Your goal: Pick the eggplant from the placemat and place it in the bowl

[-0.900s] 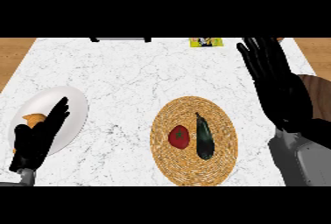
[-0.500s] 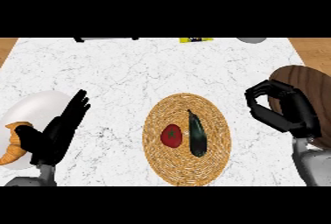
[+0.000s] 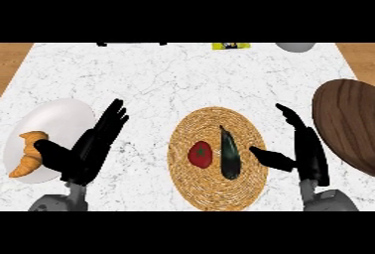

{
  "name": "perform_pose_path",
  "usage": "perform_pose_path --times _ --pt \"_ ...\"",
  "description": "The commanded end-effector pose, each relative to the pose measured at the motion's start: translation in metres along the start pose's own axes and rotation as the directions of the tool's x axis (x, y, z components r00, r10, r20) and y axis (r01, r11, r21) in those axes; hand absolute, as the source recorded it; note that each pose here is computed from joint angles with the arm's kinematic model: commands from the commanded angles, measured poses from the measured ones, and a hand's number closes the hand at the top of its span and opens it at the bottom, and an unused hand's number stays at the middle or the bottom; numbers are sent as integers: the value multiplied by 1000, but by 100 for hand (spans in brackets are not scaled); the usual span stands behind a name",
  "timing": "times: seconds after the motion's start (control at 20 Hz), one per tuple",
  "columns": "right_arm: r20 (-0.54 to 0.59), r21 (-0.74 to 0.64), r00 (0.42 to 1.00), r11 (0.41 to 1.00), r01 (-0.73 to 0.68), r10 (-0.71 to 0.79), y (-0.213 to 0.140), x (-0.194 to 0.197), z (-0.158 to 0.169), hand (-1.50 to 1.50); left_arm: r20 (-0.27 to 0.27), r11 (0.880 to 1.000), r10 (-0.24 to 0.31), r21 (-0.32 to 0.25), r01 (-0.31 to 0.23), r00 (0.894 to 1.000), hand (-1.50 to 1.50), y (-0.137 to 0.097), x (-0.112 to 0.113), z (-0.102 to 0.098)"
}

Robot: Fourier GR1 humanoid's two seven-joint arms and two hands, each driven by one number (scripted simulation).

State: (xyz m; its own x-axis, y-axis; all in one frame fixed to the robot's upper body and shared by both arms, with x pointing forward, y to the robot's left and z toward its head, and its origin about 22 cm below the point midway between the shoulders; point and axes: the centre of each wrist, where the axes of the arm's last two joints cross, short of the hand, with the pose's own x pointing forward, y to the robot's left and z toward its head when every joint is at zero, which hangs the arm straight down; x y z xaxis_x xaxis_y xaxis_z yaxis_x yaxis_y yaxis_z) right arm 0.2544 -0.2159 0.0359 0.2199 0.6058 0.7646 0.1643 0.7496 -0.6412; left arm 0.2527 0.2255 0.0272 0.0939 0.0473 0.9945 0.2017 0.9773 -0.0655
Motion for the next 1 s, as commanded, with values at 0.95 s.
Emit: perform_pose_path --times 0.95 --pt "-539 441 612 812 -382 579 56 117 -52 -150 8 997 31 -75 -30 999 0 -34 4 -18"
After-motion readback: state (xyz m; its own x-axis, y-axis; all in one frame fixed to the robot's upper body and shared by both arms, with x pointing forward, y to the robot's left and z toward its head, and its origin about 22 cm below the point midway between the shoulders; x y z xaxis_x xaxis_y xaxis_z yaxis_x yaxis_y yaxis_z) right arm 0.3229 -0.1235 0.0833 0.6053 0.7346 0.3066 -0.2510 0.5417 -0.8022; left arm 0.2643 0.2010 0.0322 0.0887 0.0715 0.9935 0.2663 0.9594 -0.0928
